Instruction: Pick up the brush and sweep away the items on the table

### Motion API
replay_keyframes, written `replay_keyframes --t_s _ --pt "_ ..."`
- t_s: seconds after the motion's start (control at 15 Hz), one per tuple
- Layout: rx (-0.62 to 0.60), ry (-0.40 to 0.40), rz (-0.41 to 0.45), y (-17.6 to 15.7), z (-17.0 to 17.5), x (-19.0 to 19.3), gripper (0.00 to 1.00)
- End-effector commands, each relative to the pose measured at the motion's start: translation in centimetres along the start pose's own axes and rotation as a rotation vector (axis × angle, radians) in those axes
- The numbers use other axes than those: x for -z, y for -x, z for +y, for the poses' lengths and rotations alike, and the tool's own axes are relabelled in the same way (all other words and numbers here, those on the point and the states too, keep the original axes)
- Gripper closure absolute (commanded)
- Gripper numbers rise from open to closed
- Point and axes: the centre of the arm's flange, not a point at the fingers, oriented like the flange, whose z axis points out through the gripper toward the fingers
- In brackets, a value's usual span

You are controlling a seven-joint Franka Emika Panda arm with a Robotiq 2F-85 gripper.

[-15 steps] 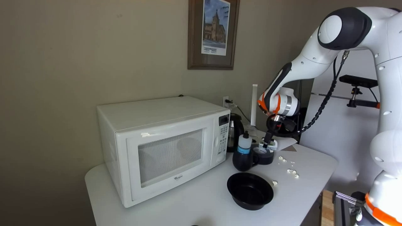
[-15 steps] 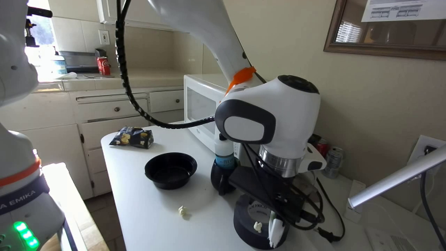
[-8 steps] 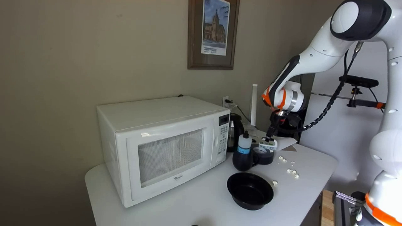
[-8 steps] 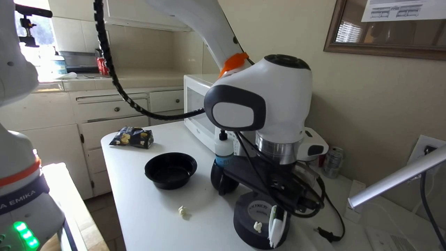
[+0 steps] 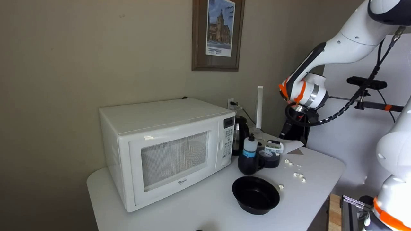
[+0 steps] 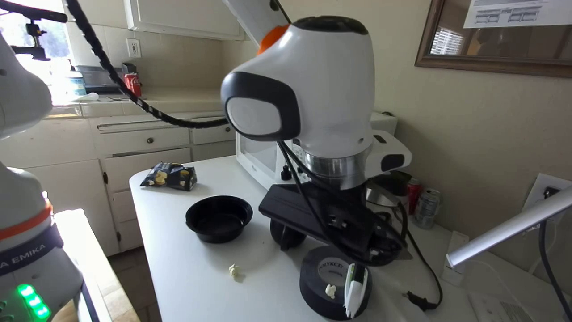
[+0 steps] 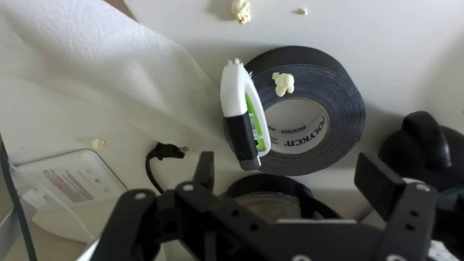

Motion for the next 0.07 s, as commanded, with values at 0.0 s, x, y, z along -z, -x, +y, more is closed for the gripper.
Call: replay_keyframes --t_s 0.0 --pt "0.035 -0.008 -0.001 0.70 -0.77 0.19 0.00"
